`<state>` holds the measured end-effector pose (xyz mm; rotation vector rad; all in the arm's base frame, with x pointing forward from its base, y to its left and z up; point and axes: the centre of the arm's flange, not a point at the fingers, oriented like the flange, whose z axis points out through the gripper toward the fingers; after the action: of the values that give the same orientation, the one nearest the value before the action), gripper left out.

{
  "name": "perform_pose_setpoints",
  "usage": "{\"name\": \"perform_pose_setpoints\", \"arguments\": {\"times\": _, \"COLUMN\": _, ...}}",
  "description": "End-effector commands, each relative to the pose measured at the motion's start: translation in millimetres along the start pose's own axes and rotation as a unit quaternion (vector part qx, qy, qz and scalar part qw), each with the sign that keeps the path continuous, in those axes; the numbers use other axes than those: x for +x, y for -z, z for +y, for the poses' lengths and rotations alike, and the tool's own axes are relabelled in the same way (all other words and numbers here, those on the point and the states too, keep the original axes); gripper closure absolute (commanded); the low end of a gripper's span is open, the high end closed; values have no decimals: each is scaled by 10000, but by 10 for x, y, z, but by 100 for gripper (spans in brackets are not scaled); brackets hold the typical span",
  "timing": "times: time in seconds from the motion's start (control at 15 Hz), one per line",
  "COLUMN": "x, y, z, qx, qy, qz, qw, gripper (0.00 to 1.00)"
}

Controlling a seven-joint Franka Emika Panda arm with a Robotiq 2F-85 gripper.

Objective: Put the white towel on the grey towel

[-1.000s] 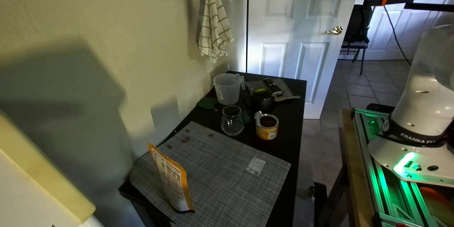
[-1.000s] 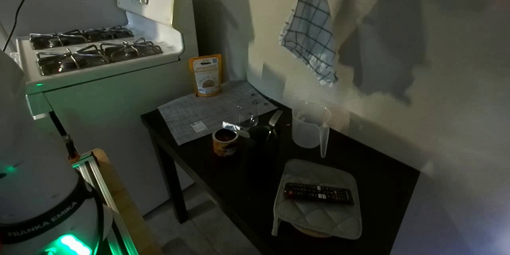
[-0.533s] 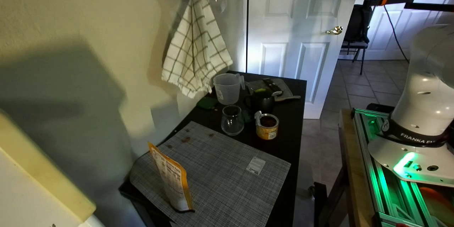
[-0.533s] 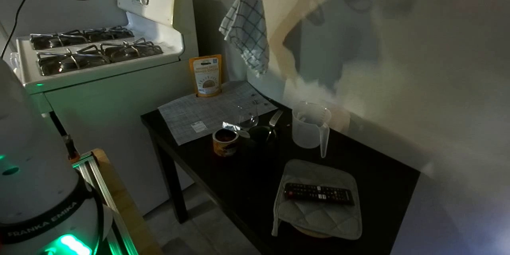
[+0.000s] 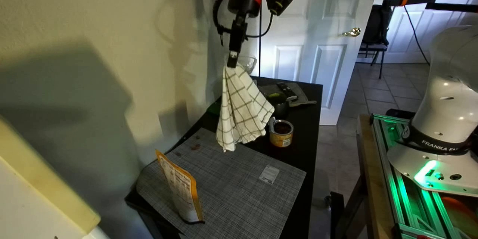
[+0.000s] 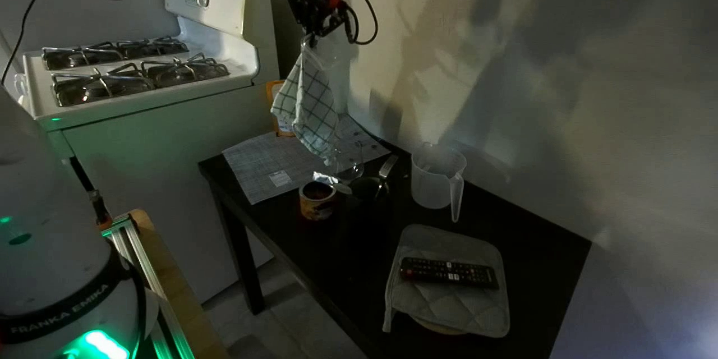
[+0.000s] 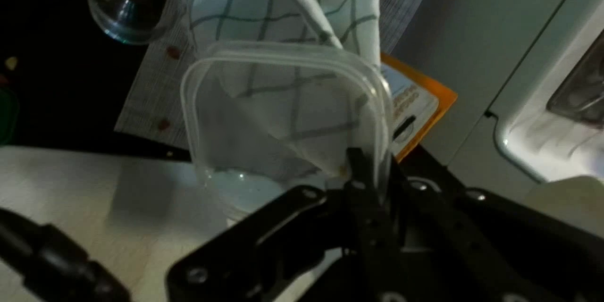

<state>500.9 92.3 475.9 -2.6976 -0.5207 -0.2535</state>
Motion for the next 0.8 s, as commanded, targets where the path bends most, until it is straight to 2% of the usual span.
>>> {"name": "perform_pose_setpoints", "arguments": {"times": 0.0, "x": 13, "y": -401, "z": -11, "qx": 554, "qy": 403, "qz": -748, "qw": 9948, "gripper": 98}}
{"name": "perform_pose_setpoints", "arguments": {"times": 0.13, "x": -4, "y": -607, "z": -13, "qx": 638, "qy": 532, "qz": -1132, "qw": 9901, "gripper": 98}}
{"name": "perform_pose_setpoints", "arguments": {"times": 0.33, "x": 23, "y": -811, "z": 228, "qx": 736, "qy": 380, "qz": -1606, "qw": 9835, "gripper": 98}}
{"name": "perform_pose_setpoints", "arguments": {"times": 0.4, "x": -77, "y": -763, "z": 54, "qx": 646, "qy": 365, "qz": -1316, "qw": 9885, "gripper": 90}}
{"name": "perform_pose_setpoints", "arguments": {"times": 0.53, "x": -67, "y": -855, "z": 178, "qx": 729, "qy": 302, "qz": -1473, "qw": 9859, "gripper": 90}}
{"name": "perform_pose_setpoints", "arguments": {"times": 0.6, "x": -56, "y": -867, "z": 218, "qx": 745, "qy": 292, "qz": -1491, "qw": 9856, "gripper": 98}}
{"name": "perform_pose_setpoints", "arguments": {"times": 0.73, "x": 130, "y": -1058, "z": 167, "qx": 632, "qy": -321, "qz": -1096, "qw": 9914, "gripper": 98}}
